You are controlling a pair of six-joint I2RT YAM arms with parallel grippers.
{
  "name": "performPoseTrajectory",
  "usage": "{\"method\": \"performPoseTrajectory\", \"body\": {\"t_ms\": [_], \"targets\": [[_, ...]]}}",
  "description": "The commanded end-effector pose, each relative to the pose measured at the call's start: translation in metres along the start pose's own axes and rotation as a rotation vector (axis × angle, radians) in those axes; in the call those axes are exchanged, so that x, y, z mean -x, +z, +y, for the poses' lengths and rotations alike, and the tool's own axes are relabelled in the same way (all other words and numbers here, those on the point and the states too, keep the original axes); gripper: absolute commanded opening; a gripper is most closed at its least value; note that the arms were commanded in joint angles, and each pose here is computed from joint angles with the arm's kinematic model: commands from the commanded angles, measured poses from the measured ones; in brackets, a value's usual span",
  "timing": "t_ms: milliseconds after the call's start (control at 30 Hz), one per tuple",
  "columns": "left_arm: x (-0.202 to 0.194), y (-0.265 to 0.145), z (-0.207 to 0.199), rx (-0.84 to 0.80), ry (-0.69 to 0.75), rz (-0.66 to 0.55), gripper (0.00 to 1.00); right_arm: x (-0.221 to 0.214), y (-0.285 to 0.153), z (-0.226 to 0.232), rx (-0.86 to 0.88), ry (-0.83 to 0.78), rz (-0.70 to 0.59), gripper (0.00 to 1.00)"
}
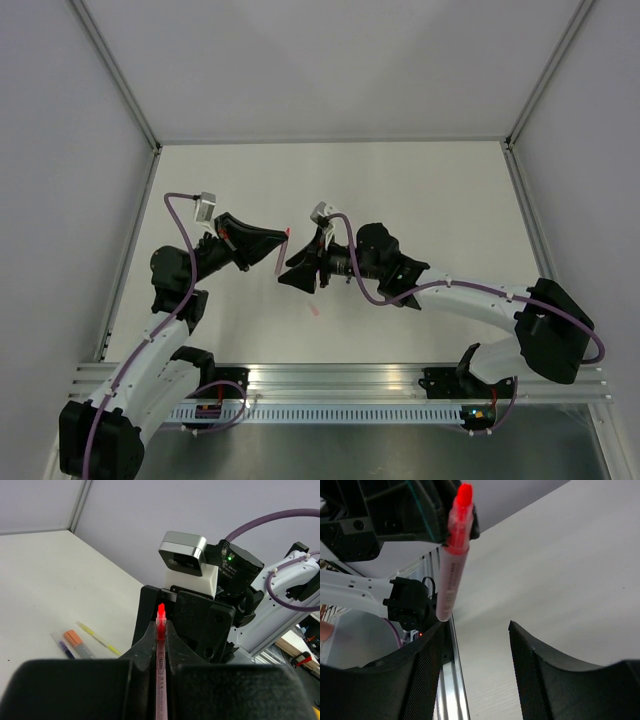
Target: Insert the pens into the pen caps
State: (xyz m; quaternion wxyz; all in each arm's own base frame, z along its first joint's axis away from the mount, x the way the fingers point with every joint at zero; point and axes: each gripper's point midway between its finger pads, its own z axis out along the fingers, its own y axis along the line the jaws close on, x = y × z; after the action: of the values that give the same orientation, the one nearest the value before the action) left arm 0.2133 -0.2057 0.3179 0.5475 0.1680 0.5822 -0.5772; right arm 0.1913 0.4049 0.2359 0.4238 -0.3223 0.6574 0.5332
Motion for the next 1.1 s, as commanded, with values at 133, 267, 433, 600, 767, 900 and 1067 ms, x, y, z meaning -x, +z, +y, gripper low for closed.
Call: {"method": "performPoseTrajectory", "body": {"t_ms": [133, 267, 433, 600, 767, 900, 1067], "targets": [[0.013, -0.001, -0.014, -0.028, 0.016, -0.046, 0.02, 0.005, -0.005, 0.026, 0.104, -0.086, -0.011, 0.61], [0.013, -0.002, -0.014, -0.022, 0.011, -0.053, 0.02, 0.018, -0.005, 0.032, 0.109, -0.064, -0.052, 0.62], [0.013, -0.005, -0.013, -0.011, 0.016, -0.076, 0.02, 0.041, -0.003, 0.035, 0.104, -0.039, -0.139, 0.62], [0.016, -0.006, -0.017, -0.02, 0.019, -0.1, 0.02, 0.05, 0.006, 0.04, 0.144, 0.009, -0.183, 0.6], [0.019, -0.007, -0.016, -0.013, 0.035, -0.119, 0.02, 0.051, 0.012, 0.045, 0.185, 0.056, -0.203, 0.49], [0.018, -0.009, -0.015, -0.012, 0.04, -0.142, 0.02, 0.051, 0.013, 0.049, 0.214, 0.082, -0.224, 0.31], [0.021, -0.01, -0.017, -0.009, 0.036, -0.154, 0.14, 0.048, 0.01, 0.04, 0.159, 0.104, -0.228, 0.0]]}}
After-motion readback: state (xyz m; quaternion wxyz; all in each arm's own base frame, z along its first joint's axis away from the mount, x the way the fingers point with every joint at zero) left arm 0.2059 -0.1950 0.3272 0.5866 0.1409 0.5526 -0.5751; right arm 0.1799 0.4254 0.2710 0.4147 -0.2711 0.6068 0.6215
